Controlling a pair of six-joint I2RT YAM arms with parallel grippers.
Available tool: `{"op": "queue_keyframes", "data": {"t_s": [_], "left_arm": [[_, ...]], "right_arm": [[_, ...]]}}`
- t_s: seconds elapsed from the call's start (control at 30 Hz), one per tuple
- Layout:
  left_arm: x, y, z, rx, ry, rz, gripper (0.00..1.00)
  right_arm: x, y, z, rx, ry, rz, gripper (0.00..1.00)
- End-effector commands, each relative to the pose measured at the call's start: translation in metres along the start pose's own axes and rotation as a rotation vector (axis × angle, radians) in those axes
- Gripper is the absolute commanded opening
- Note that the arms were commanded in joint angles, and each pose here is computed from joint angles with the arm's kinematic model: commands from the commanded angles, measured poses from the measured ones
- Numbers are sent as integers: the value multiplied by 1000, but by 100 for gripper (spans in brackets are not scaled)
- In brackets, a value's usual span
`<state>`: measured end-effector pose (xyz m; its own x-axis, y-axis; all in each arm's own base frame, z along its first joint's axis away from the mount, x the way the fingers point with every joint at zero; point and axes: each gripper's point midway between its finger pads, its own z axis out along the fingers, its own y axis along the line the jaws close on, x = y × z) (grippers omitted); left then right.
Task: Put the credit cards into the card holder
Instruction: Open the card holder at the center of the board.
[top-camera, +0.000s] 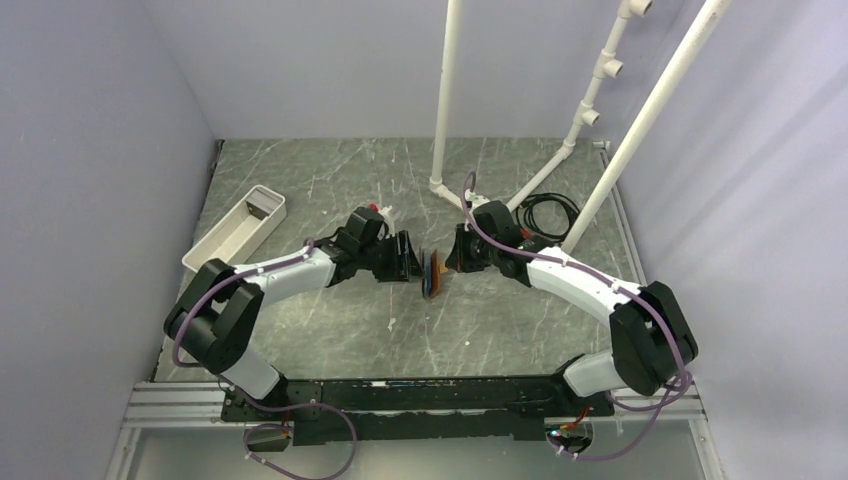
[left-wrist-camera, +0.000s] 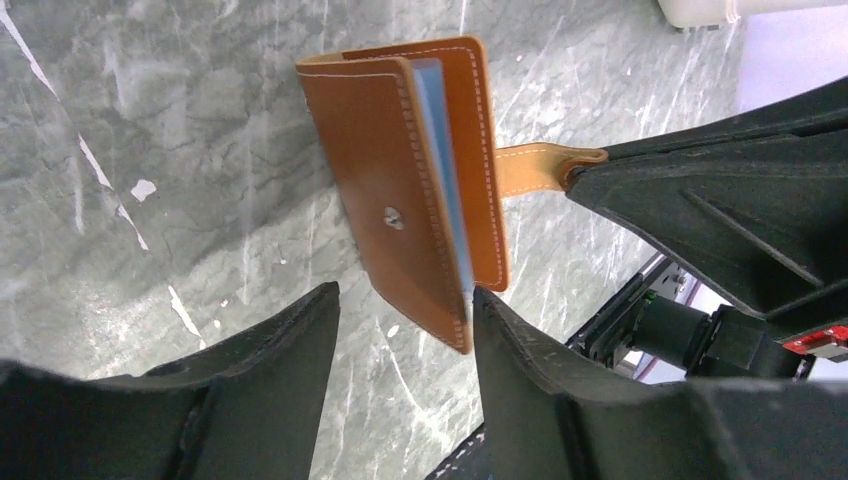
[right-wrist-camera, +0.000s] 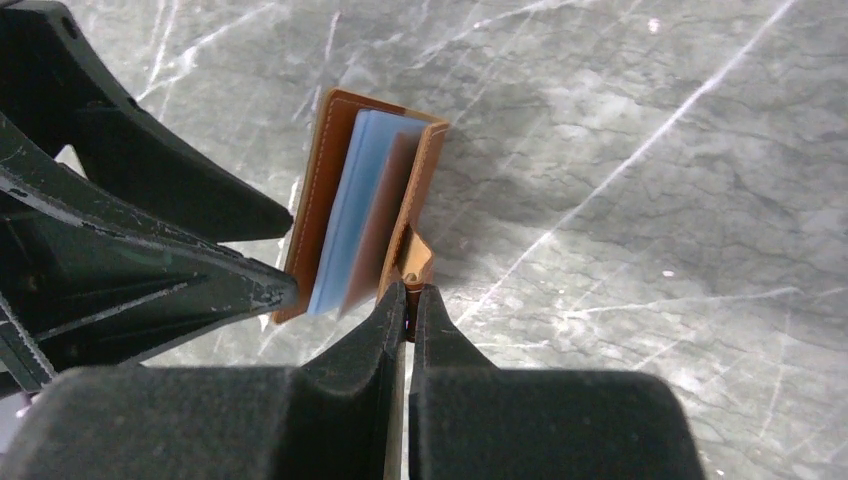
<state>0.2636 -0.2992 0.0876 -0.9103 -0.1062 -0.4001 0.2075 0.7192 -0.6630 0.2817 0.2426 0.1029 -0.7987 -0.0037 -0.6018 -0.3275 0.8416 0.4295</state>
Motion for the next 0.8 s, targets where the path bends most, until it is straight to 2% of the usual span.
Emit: {"op": "queue_keyframes", "data": {"t_s": [0.0, 0.2, 0.33, 0.37, 0.4, 0.47, 0.53, 0.67, 0.77], "left_arm": [[-10, -2, 5, -8, -12, 23, 52], [-8, 6, 11, -28, -4, 14, 35], [-5, 9, 15, -35, 9, 13, 20], [-4, 9, 17, -30, 15, 12, 16], [-4, 6, 18, -13, 23, 14, 12], [-3, 0, 20, 18, 37, 14, 3], [0, -4, 22, 37, 56, 12, 0], [-4, -12, 24, 67, 47, 23, 0], [-4, -12, 23, 64, 43, 23, 0]], "right_arm": [[3, -18, -5, 88, -16, 10, 0], [10, -39, -10, 187, -14, 25, 0], [23, -88, -12, 449, 31, 56, 0], [23, -98, -15, 511, 32, 50, 4], [23, -102, -17, 533, 38, 39, 14], [17, -95, -17, 497, 27, -2, 30], [6, -79, -19, 437, -1, -42, 43], [-16, -38, -32, 365, -67, -128, 58], [-21, 4, -26, 181, -77, -127, 64]]}}
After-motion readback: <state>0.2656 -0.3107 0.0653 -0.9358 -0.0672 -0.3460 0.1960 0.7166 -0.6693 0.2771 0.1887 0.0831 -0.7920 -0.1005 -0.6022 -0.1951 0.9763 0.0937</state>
